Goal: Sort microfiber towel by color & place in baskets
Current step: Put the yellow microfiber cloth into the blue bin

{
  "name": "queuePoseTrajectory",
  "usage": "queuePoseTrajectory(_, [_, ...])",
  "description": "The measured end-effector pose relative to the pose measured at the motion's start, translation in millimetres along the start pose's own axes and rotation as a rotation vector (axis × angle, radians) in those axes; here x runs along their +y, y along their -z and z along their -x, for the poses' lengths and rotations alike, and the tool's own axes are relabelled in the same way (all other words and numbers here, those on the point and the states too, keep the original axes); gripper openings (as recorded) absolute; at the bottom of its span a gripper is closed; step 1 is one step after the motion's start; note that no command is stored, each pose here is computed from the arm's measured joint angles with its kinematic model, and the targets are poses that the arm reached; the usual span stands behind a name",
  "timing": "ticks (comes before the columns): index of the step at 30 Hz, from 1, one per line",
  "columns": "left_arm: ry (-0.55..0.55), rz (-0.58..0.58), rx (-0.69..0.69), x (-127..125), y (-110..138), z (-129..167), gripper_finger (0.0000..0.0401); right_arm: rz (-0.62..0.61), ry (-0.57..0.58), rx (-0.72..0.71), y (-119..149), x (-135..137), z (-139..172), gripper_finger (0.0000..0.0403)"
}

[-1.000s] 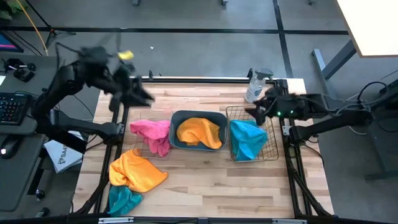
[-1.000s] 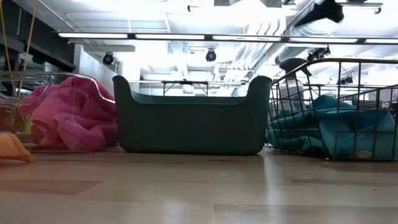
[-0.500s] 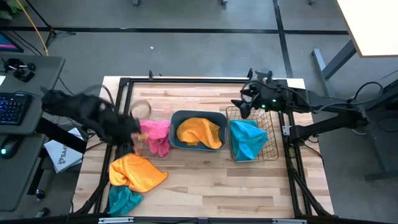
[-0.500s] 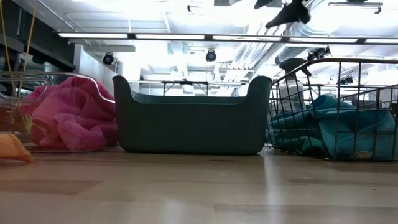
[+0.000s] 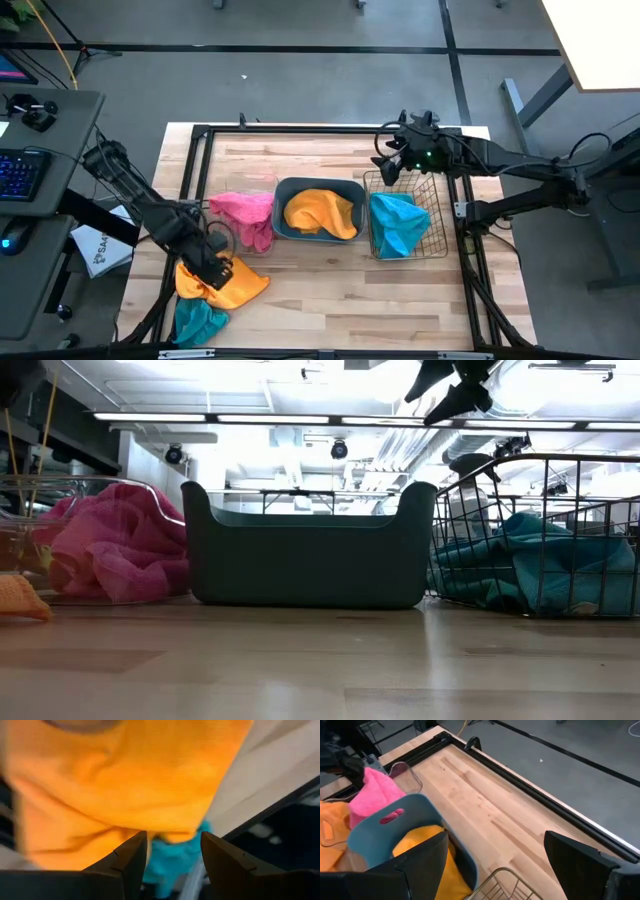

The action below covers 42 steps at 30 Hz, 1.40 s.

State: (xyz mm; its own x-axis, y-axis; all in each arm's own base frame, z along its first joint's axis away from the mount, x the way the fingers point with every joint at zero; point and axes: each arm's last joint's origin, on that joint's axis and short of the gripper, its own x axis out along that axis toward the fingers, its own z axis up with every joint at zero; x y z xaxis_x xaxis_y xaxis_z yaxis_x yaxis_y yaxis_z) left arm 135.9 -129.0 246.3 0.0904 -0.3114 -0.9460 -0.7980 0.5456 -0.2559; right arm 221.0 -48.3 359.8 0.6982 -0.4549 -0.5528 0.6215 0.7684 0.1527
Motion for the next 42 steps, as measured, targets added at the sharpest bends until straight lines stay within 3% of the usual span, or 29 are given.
queuePoseTrajectory(2, [0.010,0.059,0.008,-5.5,3.2,-11.1,0.0174,0.002,0.003,0.002,-1.3,-3.2,-1.0,0.0325])
queuePoseTrajectory(8, [-0.135,0.169,0.028,-12.7,10.5,-40.7,0.0174,-0.001,0.005,0.012,-4.5,-12.1,-4.0,0.0325])
queuePoseTrajectory(12, [-0.173,0.228,0.017,-16.3,13.0,-52.9,0.0174,-0.006,0.017,0.017,-6.0,-17.5,-5.4,0.0325])
queuePoseTrajectory(23, [-0.251,0.221,-0.051,-20.4,10.1,-76.4,0.0167,-0.023,0.024,0.020,-7.8,-23.1,-6.8,0.0325])
queuePoseTrajectory(26, [-0.260,0.194,-0.051,-20.9,9.7,-79.2,0.0134,-0.026,0.024,0.020,-7.7,-23.1,-6.8,0.0325])
queuePoseTrajectory(30, [-0.260,0.136,-0.045,-20.8,9.7,-78.9,0.0028,-0.034,0.011,0.026,-7.5,-22.7,-6.8,0.0325])
queuePoseTrajectory(33, [-0.251,0.092,-0.038,-18.8,10.2,-72.8,0.0009,-0.034,0.007,0.028,-7.5,-22.6,-6.8,0.0325])
queuePoseTrajectory(36, [-0.199,0.015,-0.047,-18.1,12.4,-51.5,0.0002,-0.041,0.008,0.031,-7.1,-22.6,-6.8,0.0325])
queuePoseTrajectory(38, [-0.100,-0.075,-0.039,-20.1,14.9,-26.0,0.0001,-0.044,0.008,0.031,-7.2,-22.6,-6.8,0.0325])
queuePoseTrajectory(42, [0.248,-0.290,-0.042,-26.8,20.2,46.5,0.0001,-0.045,0.007,0.028,-7.4,-22.6,-6.8,0.0325])
